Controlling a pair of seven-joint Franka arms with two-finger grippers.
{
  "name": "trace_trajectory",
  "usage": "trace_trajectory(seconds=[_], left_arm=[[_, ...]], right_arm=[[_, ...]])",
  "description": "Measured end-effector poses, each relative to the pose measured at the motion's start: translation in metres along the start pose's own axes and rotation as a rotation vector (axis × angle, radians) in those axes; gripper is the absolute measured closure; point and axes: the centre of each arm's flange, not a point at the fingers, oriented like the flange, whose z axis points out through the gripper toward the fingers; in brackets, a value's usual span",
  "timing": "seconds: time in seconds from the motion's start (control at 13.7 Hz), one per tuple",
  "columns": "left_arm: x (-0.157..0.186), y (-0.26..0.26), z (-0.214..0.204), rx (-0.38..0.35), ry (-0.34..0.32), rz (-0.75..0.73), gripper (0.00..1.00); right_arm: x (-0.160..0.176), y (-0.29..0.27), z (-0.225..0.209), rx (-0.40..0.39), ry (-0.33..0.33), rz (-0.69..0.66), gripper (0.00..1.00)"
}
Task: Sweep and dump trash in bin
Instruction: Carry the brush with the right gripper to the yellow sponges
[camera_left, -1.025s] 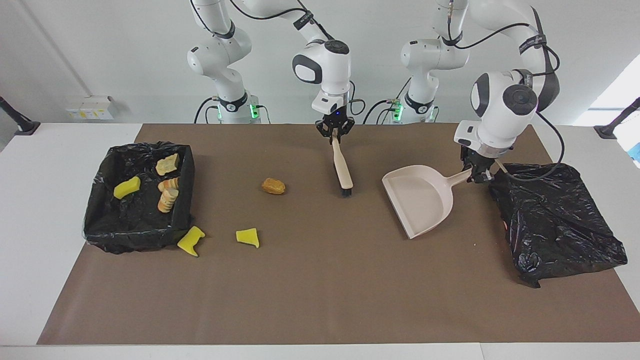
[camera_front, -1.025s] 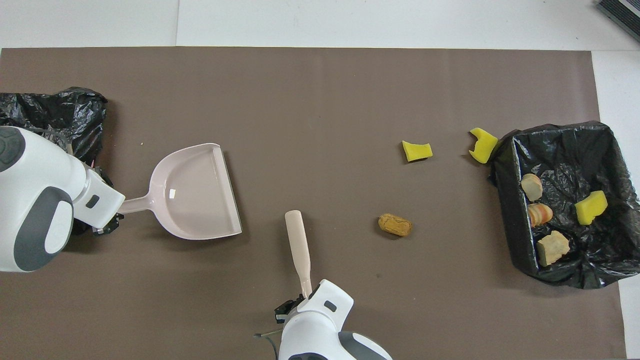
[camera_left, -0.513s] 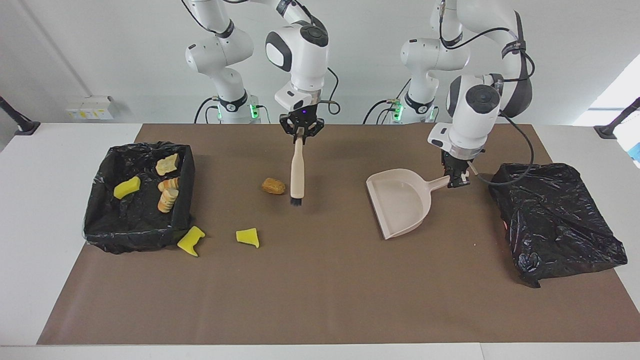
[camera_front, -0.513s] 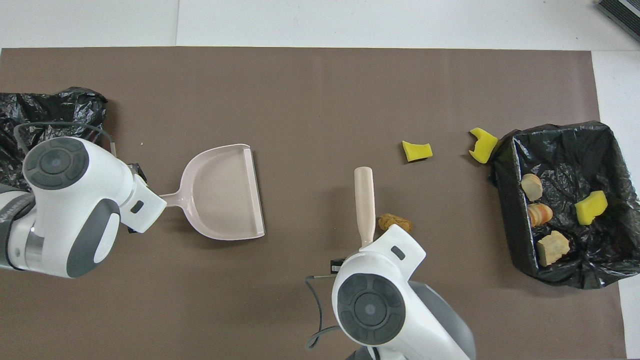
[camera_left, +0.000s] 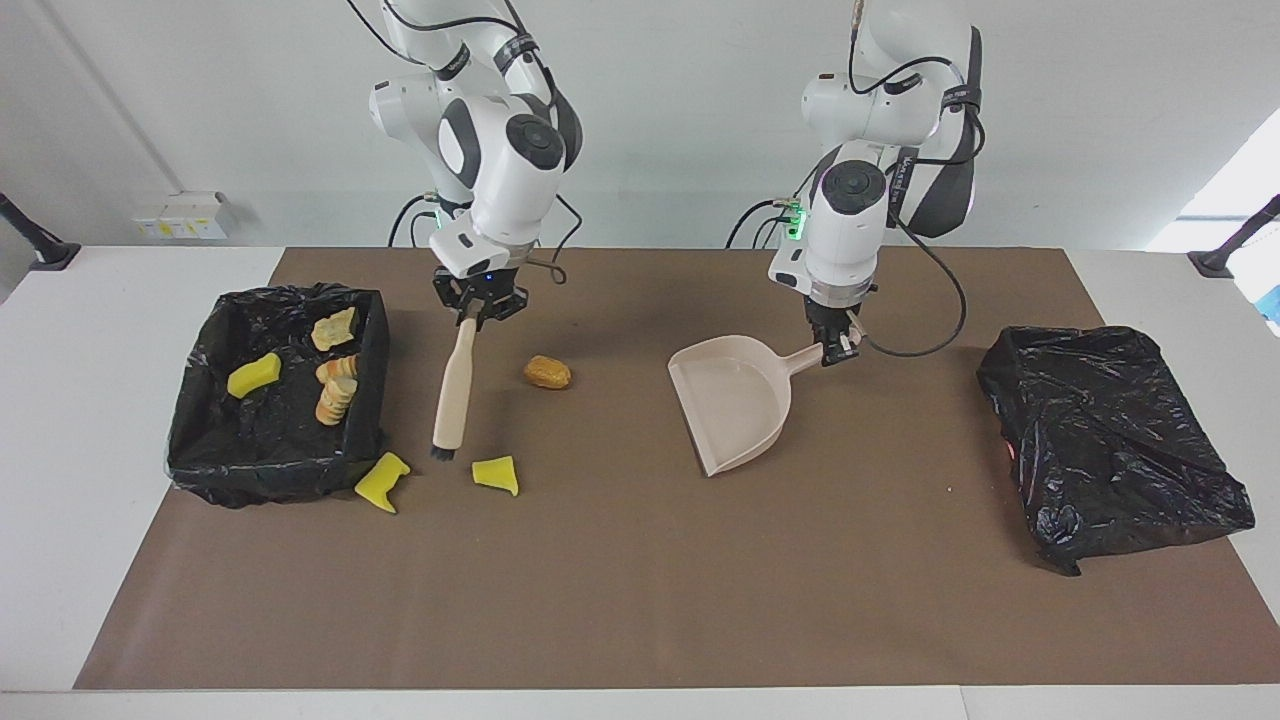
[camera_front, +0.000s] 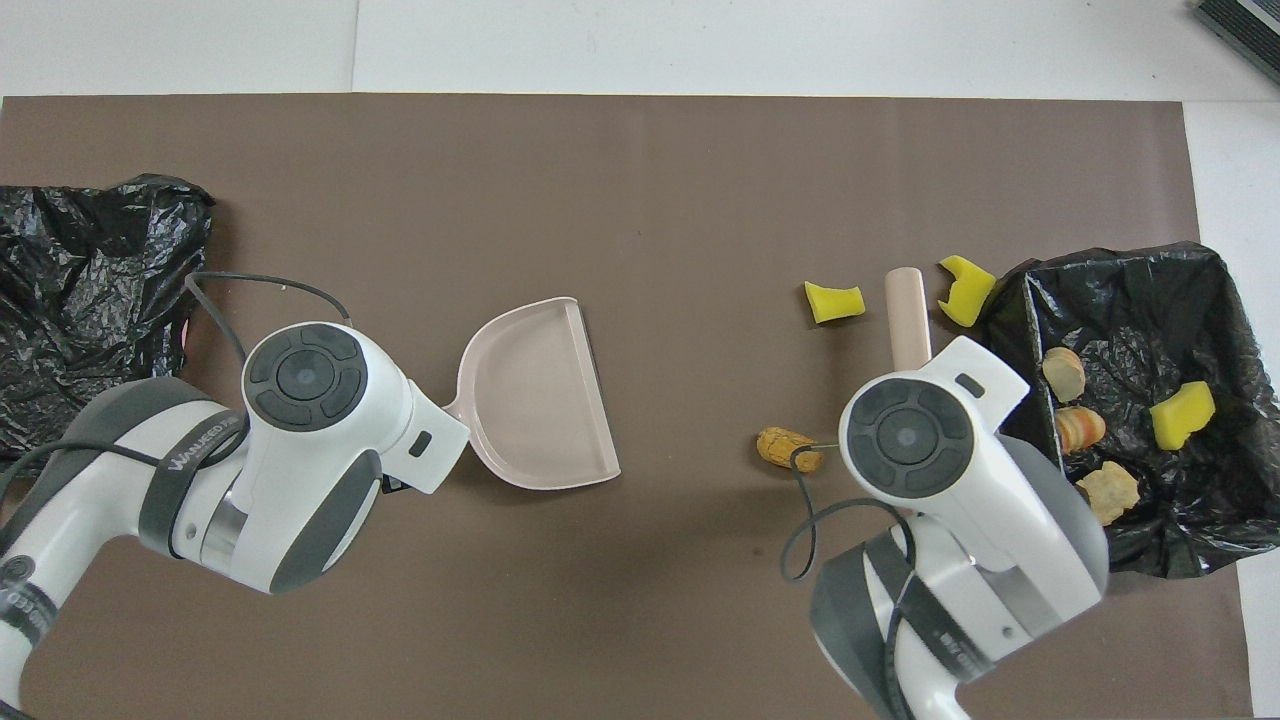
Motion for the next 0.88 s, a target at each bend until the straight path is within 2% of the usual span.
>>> trace_trajectory(seconds=[0.22, 0.59, 0.73, 0.88], left_arm=[[-0.001, 0.0, 0.001, -0.006, 0.004, -0.011, 0.68], [-0.002, -0.001, 0.002, -0.008, 0.005, -0.02, 0.68], [-0.003, -0.001, 0.003, -0.011, 0.003, -0.021, 0.68], [-0.004, 0.0, 0.006, -0.018, -0.001, -0.026, 0.68]], right_arm=[[0.029, 0.052, 0.049, -0.034, 0.033, -0.044, 0.74], [0.048, 0.067, 0.11, -0.027, 0.071, -0.067, 0.74], [0.048, 0.058, 0.113, -0.011, 0.061, -0.072, 0.74], [0.042, 0.033, 0.104, 0.045, 0.021, -0.062, 0.74]])
